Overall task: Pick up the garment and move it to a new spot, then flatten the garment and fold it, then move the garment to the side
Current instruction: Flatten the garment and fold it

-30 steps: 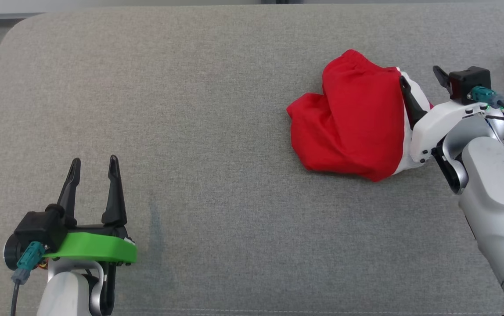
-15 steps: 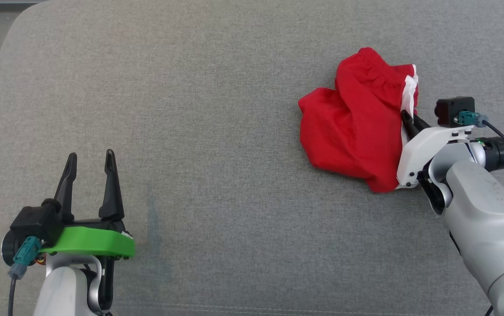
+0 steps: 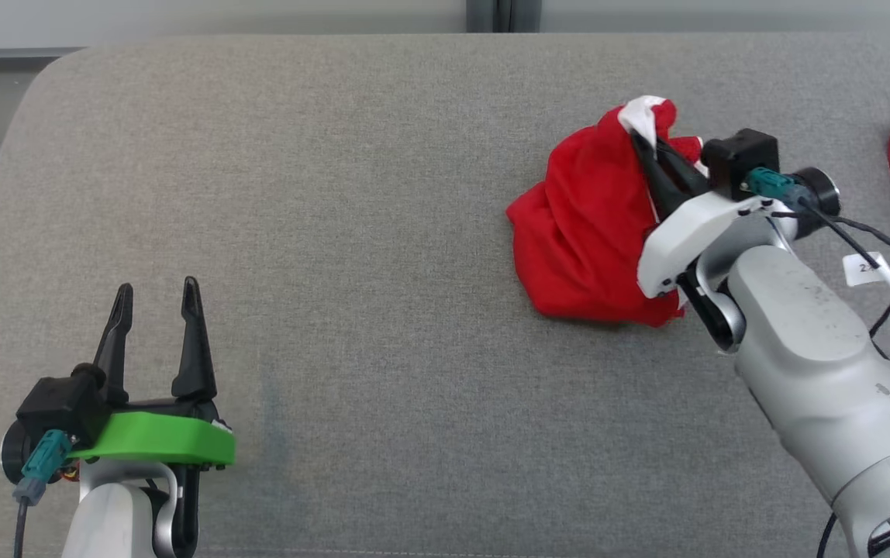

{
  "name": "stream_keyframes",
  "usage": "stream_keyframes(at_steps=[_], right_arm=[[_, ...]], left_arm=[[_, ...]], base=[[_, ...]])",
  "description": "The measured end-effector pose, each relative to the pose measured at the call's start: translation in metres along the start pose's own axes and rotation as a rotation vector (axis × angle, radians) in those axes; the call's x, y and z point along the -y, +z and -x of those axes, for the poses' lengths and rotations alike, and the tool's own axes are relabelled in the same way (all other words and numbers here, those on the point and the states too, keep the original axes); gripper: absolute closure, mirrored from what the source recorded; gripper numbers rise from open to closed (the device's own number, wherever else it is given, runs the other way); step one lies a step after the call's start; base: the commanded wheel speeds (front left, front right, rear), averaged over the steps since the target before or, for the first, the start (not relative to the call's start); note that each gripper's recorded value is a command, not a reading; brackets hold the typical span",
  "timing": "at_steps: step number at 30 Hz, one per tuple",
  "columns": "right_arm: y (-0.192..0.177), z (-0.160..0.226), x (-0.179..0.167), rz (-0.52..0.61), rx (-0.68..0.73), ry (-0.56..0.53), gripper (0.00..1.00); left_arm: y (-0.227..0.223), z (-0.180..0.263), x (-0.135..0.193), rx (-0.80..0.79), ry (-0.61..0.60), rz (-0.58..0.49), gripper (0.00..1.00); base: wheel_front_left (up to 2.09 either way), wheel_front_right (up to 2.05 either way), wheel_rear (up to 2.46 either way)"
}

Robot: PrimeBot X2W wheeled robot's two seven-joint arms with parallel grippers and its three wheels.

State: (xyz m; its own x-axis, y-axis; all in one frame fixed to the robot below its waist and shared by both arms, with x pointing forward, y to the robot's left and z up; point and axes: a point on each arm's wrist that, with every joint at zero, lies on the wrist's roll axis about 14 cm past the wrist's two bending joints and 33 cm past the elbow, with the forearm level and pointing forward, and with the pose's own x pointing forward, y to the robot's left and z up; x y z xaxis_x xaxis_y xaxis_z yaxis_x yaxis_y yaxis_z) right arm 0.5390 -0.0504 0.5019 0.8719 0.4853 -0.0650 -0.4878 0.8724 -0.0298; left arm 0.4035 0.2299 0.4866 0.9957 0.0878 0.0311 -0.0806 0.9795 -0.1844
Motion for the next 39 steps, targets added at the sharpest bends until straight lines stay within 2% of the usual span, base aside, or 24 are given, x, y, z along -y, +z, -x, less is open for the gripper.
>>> stream_keyframes(at_steps=[3, 9, 15, 22, 23, 24, 30, 39], right_arm=[[0.019, -0.003, -0.031, 0.017, 0.062, 0.08, 1.0], [0.019, 0.004, -0.106, 0.017, 0.085, 0.26, 1.0], [-0.008, 0.025, -0.182, 0.0, 0.031, 0.452, 1.0], [-0.044, 0.052, -0.234, -0.036, -0.069, 0.591, 1.0], [-0.047, 0.055, -0.237, -0.039, -0.078, 0.6, 0.63], [-0.049, 0.057, -0.24, -0.041, -0.084, 0.606, 0.0], [-0.033, 0.049, -0.226, -0.088, -0.043, 0.544, 0.0], [-0.008, 0.04, -0.132, -0.058, 0.05, 0.298, 0.0]], left_arm=[[0.004, 0.005, -0.004, 0.009, 0.012, -0.001, 0.0], [0.008, 0.018, -0.015, 0.016, 0.05, 0.0, 0.0], [0.009, 0.026, -0.022, 0.017, 0.077, 0.002, 0.0], [0.007, 0.031, -0.03, 0.008, 0.102, 0.002, 0.0], [0.007, 0.032, -0.031, 0.008, 0.104, 0.002, 0.0], [0.007, 0.032, -0.031, 0.007, 0.106, 0.002, 0.0], [0.007, 0.031, -0.03, 0.011, 0.106, 0.007, 0.0], [0.007, 0.023, -0.016, 0.018, 0.063, 0.018, 0.0]], base=[[0.0, 0.0, 0.0], [0.0, 0.0, 0.0], [0.0, 0.0, 0.0], [0.0, 0.0, 0.0], [0.0, 0.0, 0.0], [0.0, 0.0, 0.0], [0.0, 0.0, 0.0], [0.0, 0.0, 0.0]])
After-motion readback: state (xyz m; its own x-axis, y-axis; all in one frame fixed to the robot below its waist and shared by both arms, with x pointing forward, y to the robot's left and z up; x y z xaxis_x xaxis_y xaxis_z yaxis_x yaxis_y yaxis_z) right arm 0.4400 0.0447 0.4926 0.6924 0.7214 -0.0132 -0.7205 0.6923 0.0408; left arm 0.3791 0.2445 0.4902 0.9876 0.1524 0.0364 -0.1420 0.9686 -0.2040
